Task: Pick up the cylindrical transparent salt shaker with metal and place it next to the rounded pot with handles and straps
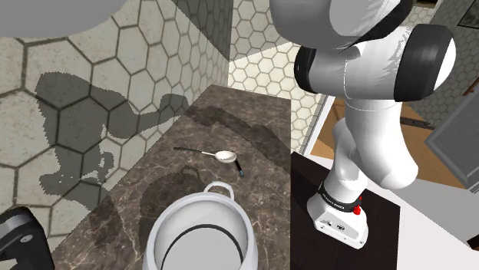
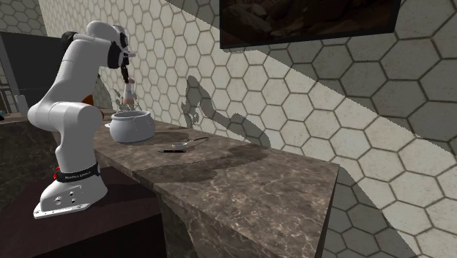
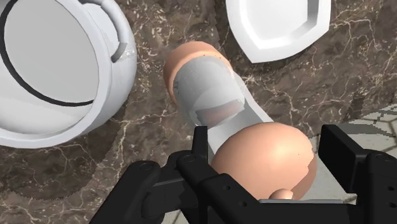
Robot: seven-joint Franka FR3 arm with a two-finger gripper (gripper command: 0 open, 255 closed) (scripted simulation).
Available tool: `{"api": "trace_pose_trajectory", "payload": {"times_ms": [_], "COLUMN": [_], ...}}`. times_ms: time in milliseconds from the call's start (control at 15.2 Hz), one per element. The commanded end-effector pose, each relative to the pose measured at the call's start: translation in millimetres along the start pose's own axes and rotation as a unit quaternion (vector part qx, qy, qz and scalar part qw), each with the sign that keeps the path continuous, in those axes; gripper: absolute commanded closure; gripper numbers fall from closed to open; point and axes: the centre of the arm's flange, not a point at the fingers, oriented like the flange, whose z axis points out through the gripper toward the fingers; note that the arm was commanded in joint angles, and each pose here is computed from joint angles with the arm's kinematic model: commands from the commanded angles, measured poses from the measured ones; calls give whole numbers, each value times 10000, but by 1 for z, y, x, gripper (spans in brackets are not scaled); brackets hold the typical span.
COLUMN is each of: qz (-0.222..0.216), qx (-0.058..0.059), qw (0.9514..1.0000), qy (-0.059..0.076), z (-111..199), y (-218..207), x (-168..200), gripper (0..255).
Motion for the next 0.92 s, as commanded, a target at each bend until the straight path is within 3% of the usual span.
{"api": "trace_pose_trajectory", "payload": {"times_ms": [0,858], "qz": [1,1], "qx": [5,5], "qw": [10000,10000], "qy": [1,1], "z": [10,78], "y": [2,14], "x": [0,-2], "gripper": [255,255]}}
